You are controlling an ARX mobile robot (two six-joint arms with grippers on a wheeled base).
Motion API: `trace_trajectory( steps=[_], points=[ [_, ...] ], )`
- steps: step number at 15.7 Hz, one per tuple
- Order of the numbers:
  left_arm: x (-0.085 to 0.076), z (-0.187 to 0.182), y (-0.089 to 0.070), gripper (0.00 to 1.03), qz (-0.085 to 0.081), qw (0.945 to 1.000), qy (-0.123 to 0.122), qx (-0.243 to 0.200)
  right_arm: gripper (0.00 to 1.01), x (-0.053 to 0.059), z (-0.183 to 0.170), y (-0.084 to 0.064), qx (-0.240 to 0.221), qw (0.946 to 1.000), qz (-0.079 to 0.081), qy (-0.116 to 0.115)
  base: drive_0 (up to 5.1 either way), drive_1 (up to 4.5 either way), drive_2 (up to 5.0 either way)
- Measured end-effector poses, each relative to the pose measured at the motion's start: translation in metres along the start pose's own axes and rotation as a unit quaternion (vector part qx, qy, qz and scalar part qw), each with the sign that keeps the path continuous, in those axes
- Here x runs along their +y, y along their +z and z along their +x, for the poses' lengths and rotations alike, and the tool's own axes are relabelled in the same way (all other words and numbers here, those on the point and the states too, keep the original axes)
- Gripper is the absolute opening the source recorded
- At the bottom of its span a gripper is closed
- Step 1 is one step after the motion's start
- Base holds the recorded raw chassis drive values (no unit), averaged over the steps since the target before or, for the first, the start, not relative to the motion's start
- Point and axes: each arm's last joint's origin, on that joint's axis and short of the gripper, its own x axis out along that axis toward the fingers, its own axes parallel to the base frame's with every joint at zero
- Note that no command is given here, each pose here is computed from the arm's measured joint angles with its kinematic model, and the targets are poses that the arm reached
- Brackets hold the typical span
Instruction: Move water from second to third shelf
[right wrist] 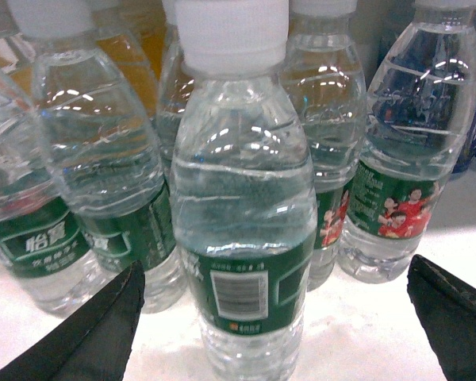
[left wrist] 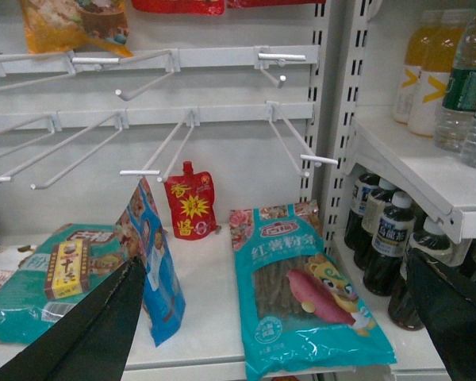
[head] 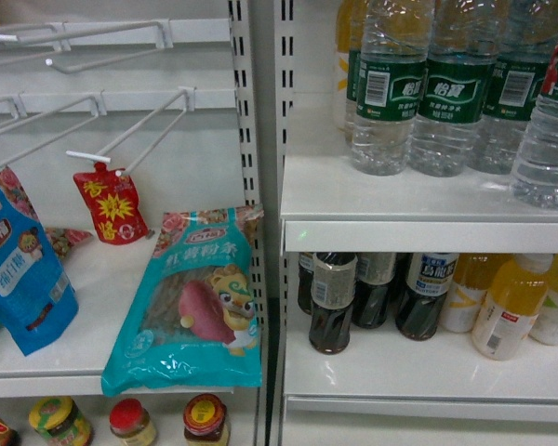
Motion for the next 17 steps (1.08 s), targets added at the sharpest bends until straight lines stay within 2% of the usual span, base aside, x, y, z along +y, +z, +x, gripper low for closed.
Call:
trace_trajectory(
  steps=[2, 4, 8, 11, 12, 13, 14, 17],
  points=[
    [0.000, 0.000, 0.000, 0.98, 0.000, 1.0000, 0.000, 0.000, 0.98, -0.001, -0.021, -0.008, 0.008, 0.9999, -0.001, 0.009, 0.0, 0.00, 0.0],
    [0.000, 0.000, 0.000, 0.98, 0.000, 1.0000, 0.000, 0.000, 0.98, -0.006, -0.043, -0.018, 0.019, 0.9998, 0.002, 0.008, 0.0, 0.00, 0.0],
    [0.000, 0.000, 0.000, 0.98, 0.000, 1.0000, 0.000, 0.000, 0.98, -0.008, -0.095, -0.033, 0.020, 0.9997, 0.001, 0.015, 0.0, 0.00, 0.0],
    [0.000, 0.000, 0.000, 0.98, 0.000, 1.0000, 0.000, 0.000, 0.98, -0.012, -0.128, -0.025, -0.010, 0.9999, 0.008, 0.006, 0.0, 0.00, 0.0],
    [0.000, 0.000, 0.000, 0.98, 0.000, 1.0000, 0.000, 0.000, 0.89, -0.013, -0.137, -0.023, -0.069, 0.9970, 0.010, 0.033, 0.0, 0.00, 0.0],
    [0.000, 0.000, 0.000, 0.98, 0.000, 1.0000, 0.000, 0.000, 0.76, -0.018, -0.148, -0.031, -0.079, 0.9959, -0.007, 0.045, 0.0, 0.00, 0.0],
    [0.000, 0.000, 0.000, 0.98, 0.000, 1.0000, 0.000, 0.000, 0.64, -0.024, -0.156, -0.042, -0.072, 0.9965, -0.016, 0.039, 0.0, 0.00, 0.0],
    [0.000, 0.000, 0.000, 0.98, 0.000, 1.0000, 0.000, 0.000, 0.25, -0.032, -0.168, -0.057, -0.087, 0.9952, -0.022, 0.041, 0.0, 0.00, 0.0]
  ],
)
